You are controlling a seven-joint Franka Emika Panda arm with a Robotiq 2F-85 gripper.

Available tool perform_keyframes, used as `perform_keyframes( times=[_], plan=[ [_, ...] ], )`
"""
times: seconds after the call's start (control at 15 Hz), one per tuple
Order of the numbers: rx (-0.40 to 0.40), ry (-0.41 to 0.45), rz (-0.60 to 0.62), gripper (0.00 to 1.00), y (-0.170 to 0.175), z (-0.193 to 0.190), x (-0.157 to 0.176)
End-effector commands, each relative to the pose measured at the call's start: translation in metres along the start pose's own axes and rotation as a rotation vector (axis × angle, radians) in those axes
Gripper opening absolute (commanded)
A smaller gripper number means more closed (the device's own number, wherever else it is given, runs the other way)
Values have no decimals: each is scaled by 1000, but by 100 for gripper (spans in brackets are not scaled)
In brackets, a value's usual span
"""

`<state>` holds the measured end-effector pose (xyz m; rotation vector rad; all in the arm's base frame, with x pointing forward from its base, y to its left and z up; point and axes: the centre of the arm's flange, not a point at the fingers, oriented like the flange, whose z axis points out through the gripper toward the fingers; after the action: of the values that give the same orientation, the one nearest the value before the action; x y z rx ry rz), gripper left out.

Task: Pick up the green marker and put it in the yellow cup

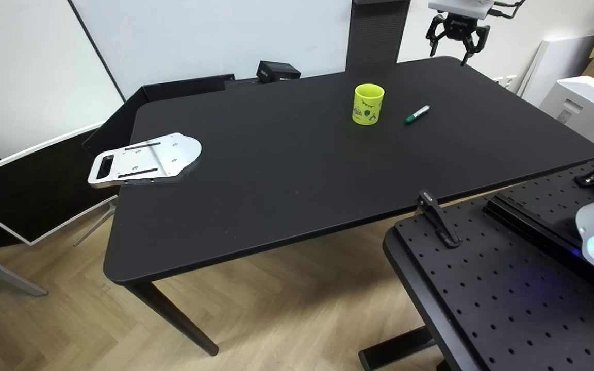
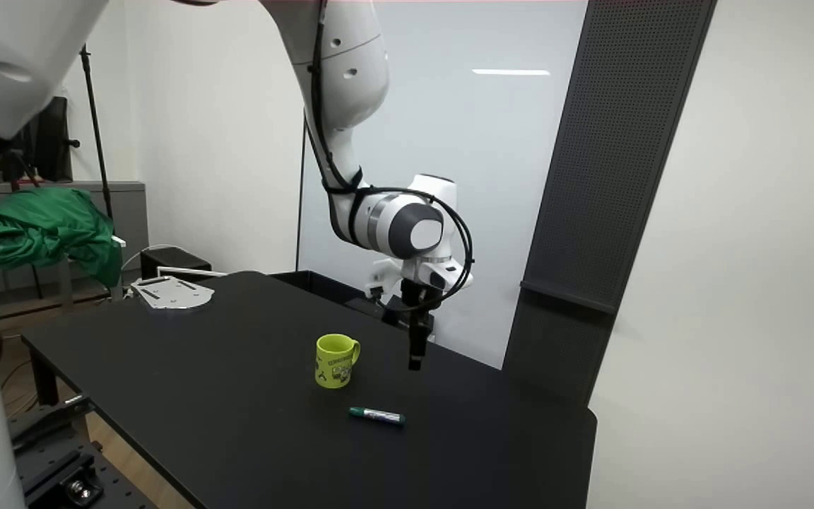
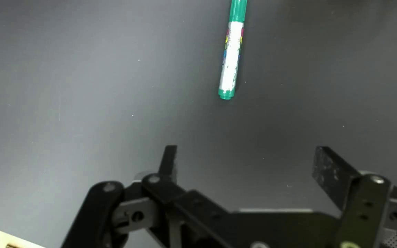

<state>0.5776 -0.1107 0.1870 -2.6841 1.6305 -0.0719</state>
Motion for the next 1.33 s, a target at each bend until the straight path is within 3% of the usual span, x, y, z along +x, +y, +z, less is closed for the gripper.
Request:
perform_keyframes(
  times=[0.0,1.27],
  plan=[
    [4,-8,-31,100,1,11,13],
    [-3,-22,-87,100,9,16,8]
  ],
)
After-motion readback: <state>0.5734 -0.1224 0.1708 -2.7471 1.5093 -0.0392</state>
